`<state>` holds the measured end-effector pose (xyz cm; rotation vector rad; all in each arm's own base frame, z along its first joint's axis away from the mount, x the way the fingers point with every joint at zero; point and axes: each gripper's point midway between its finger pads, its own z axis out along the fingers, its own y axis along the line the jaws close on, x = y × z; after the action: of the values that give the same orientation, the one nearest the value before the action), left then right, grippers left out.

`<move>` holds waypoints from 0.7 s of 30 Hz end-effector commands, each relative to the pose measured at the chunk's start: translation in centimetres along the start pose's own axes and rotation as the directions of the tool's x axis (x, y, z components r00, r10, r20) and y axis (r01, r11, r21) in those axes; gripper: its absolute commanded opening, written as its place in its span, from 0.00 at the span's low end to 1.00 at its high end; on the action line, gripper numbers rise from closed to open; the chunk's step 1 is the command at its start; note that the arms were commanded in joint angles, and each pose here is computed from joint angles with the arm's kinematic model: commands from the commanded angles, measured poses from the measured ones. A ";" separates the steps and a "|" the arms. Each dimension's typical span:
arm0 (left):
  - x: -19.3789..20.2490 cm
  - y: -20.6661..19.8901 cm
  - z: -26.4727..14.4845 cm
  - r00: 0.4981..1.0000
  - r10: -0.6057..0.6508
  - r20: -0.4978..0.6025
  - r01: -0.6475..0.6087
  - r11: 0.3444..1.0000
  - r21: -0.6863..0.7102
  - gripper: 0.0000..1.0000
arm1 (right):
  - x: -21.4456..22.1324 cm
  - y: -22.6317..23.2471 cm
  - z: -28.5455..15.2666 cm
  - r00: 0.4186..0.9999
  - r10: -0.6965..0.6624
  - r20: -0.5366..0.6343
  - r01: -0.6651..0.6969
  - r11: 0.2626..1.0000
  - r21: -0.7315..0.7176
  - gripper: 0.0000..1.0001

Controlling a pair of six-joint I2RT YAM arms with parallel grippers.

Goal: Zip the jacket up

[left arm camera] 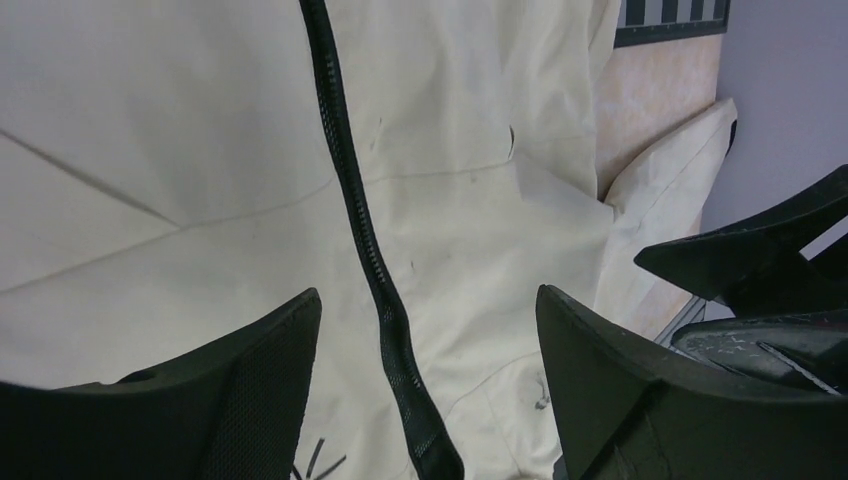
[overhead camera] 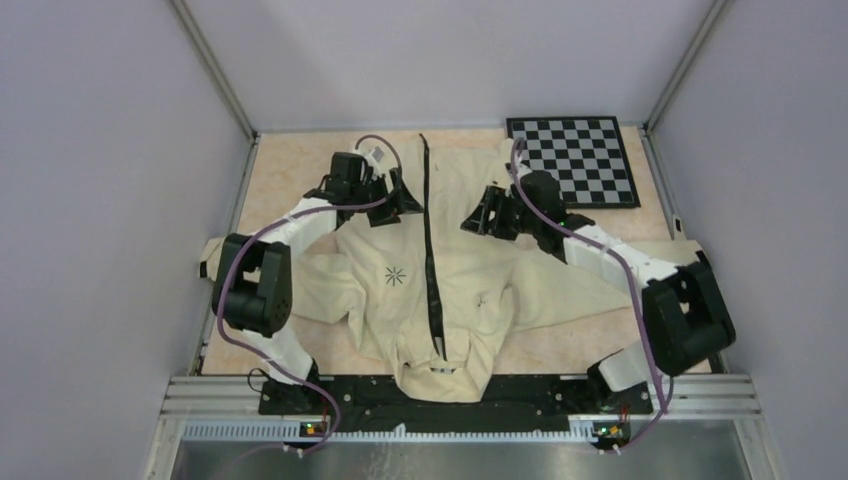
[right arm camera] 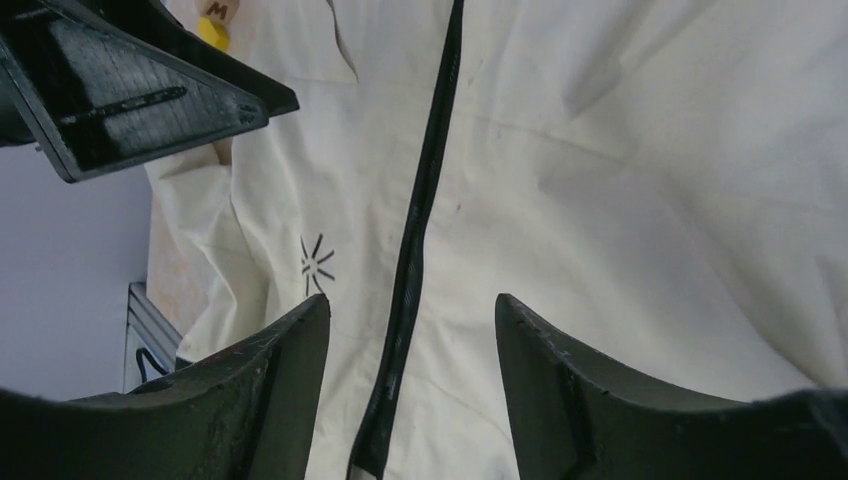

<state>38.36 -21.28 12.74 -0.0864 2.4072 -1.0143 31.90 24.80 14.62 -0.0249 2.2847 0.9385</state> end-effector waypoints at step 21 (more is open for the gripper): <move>-0.5 -2.9 -2.3 0.994 0.111 0.018 -0.112 0.992 0.064 0.92 | -15.1 0.7 23.2 0.960 0.241 0.139 -0.196 0.940 -0.279 0.40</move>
<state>38.28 -21.76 13.23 -0.0467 2.4201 -1.0484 52.73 35.60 8.37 0.1508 2.1377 1.2457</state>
